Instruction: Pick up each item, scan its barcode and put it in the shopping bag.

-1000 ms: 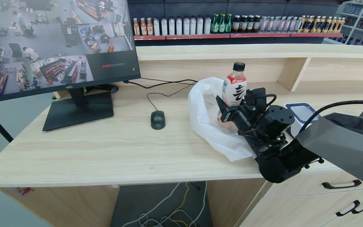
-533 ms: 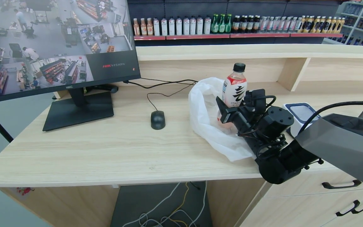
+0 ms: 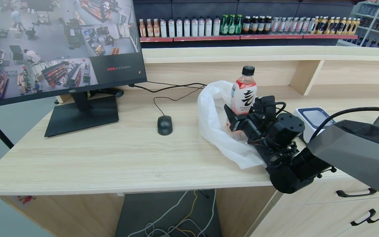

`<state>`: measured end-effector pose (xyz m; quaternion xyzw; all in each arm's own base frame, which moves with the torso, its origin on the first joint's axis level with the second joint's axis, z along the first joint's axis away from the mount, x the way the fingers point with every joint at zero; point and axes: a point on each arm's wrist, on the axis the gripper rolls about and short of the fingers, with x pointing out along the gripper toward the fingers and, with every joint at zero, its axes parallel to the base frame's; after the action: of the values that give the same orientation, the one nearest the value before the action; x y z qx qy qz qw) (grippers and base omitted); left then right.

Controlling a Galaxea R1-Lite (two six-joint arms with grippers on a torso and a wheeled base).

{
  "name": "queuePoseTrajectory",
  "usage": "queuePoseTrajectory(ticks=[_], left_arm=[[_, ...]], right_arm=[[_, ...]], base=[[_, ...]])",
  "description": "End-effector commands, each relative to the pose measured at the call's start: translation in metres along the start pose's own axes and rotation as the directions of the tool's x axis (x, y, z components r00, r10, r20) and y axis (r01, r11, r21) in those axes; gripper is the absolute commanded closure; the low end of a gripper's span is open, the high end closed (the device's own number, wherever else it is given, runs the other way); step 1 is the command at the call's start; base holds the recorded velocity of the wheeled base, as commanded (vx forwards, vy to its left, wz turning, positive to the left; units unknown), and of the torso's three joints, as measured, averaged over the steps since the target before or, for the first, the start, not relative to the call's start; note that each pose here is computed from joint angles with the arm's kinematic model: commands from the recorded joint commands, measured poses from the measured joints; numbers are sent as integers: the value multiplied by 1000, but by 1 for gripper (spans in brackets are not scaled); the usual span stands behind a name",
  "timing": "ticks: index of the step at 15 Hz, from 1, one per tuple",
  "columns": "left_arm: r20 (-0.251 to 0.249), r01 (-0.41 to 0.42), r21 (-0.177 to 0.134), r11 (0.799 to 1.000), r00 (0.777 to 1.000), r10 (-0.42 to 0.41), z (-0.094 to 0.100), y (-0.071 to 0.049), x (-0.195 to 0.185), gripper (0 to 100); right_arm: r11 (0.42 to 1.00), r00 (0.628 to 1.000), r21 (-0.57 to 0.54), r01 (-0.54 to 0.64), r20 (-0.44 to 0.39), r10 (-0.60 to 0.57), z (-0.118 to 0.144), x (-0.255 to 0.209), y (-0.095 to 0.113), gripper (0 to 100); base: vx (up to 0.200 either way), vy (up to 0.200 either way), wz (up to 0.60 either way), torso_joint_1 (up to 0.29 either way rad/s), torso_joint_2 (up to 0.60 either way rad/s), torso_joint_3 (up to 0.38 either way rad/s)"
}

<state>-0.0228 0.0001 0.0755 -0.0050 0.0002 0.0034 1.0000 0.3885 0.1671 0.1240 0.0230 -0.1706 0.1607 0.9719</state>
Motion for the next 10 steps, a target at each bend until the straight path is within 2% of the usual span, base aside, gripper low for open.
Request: queuePoseTrajectory(ticks=[1,4,10], left_arm=[[0,-1,-1,1000,1000,1,0,0,0,0],[0,-1,-1,1000,1000,1,0,0,0,0],[0,-1,-1,1000,1000,1,0,0,0,0]], right_arm=[[1000,1000,2,-1,4,1,1,0,0,0],[1000,1000,11,-1,8,1,10,-4,0,0],[1000,1000,12,-6,29,6,60,-36,-2,0]], base=[[0,0,0,0,0,0],[0,0,0,0,0,0],[0,0,0,0,0,0]])
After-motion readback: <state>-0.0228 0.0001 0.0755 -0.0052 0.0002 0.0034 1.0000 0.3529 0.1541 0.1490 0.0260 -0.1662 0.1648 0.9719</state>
